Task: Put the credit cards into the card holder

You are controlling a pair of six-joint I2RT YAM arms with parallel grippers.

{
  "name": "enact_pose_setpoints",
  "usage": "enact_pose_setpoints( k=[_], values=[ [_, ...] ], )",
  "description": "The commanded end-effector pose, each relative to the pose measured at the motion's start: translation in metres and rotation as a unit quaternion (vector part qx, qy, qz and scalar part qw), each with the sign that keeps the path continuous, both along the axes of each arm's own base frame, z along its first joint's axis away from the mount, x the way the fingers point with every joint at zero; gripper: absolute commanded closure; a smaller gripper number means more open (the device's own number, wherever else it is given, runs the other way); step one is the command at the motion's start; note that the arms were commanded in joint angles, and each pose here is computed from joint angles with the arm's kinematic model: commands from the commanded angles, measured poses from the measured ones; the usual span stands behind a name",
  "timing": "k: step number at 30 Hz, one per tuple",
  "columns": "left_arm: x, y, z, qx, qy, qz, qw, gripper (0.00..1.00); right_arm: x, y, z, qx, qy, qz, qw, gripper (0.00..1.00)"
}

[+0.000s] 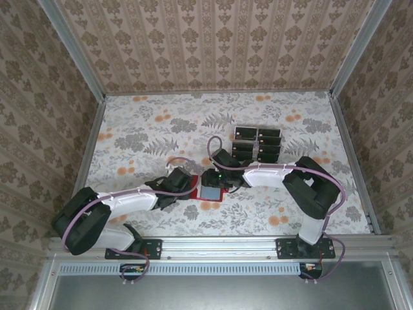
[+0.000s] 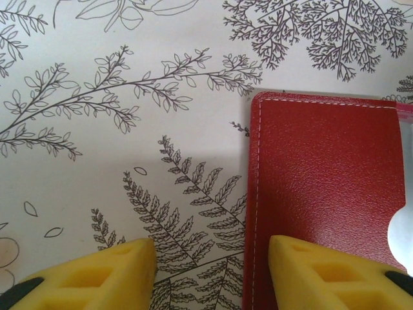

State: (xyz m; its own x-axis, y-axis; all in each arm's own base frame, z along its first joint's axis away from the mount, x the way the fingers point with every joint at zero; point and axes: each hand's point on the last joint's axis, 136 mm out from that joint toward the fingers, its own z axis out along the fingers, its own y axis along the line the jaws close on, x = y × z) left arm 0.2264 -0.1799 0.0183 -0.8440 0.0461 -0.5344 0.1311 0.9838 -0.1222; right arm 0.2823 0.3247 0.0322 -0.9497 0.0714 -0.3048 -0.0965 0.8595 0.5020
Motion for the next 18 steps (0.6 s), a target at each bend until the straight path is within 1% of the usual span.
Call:
enact_pose_setpoints(
  k=[1,6,11,18],
  values=[
    [-0.005,-0.002,-0.003,-0.013,0.002,-0.006,1.0,0.47,-0.002,0.006,-0.007,0.006,0.022,-0.001,1.0,0.51],
    [-0.006,0.002,0.016,-0.026,-0.023,-0.008,0.999,0.42,-0.002,0.008,-0.009,0.011,0.026,-0.008,1.0,0.51],
    [-0.011,0.004,0.033,-0.055,-0.046,-0.018,0.997,0.33,-0.002,0.011,-0.008,0.02,0.027,-0.011,0.999,0.51],
    [-0.018,-0.01,0.043,-0.079,-0.065,-0.058,0.993,0.27,-0.001,0.014,-0.007,0.029,0.031,-0.014,0.999,0.49]
  ],
)
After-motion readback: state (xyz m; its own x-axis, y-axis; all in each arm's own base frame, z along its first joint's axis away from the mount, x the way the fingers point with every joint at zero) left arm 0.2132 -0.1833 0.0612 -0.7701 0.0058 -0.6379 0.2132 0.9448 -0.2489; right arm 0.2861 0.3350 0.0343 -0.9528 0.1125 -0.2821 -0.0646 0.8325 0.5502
